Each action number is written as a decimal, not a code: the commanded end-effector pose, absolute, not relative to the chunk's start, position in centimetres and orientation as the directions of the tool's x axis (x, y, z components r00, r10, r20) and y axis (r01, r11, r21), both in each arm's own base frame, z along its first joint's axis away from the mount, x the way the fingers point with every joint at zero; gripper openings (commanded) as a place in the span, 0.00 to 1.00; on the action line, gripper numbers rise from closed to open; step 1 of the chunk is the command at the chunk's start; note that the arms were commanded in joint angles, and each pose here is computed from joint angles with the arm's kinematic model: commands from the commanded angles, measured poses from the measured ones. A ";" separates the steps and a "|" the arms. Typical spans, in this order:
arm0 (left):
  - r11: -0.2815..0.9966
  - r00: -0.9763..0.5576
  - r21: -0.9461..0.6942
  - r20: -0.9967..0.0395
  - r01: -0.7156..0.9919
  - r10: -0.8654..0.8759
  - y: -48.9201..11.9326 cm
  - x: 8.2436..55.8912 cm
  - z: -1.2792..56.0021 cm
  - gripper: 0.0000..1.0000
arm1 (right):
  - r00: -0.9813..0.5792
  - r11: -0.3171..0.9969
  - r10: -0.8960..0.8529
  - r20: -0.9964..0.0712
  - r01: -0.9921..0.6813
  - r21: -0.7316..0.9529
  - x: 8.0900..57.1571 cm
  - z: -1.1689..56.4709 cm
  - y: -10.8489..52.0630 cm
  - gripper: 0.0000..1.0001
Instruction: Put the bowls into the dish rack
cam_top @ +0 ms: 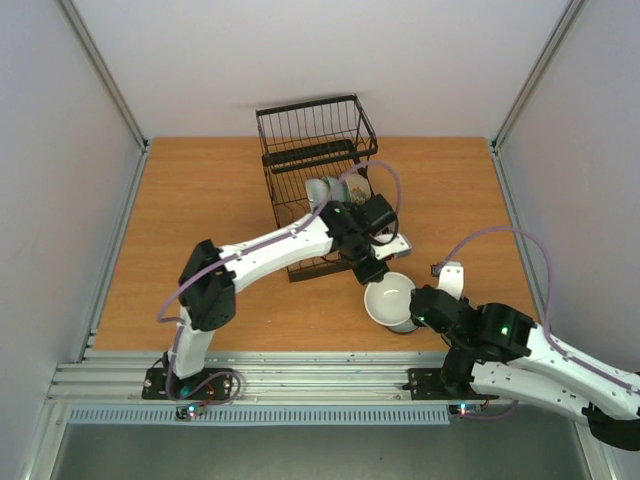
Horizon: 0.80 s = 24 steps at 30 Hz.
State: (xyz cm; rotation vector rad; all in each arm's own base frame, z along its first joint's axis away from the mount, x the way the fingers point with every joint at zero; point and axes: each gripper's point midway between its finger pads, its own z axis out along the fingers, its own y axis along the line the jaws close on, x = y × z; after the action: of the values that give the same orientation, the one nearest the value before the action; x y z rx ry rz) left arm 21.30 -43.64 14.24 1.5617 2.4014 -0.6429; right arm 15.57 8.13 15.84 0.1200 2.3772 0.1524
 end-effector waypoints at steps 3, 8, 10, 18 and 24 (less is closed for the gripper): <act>0.325 -0.448 -0.309 -0.578 0.894 0.682 -40.9 23.7 22.1 0.01 | -0.655 0.946 0.078 -0.751 -0.188 0.262 16.3 21.5 12.5 0.58; 0.333 -0.485 -0.354 -0.670 0.874 0.562 -37.0 25.5 25.7 0.00 | -0.625 0.876 0.064 -0.778 -0.338 0.344 16.5 24.0 16.5 0.70; 0.317 -0.492 -0.377 -0.699 0.870 0.519 -35.5 25.7 26.5 0.01 | -0.606 0.850 0.069 -0.793 -0.380 0.364 16.6 24.8 17.6 0.75; 0.222 -0.501 -0.450 -0.770 0.865 0.395 -31.5 24.8 28.6 0.01 | -0.543 0.740 0.113 -0.832 -0.513 0.435 17.1 27.6 21.9 0.99; 0.216 -0.493 -0.444 -0.792 0.870 0.361 -30.3 25.2 28.5 0.00 | -0.519 0.679 0.154 -0.841 -0.563 0.472 17.4 29.0 24.1 0.99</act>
State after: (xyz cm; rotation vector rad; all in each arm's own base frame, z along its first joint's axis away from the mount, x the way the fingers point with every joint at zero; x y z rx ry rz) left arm 25.41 -29.95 25.82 1.1020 2.1362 -1.1572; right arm 17.25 22.18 26.93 -0.2885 2.0196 0.8311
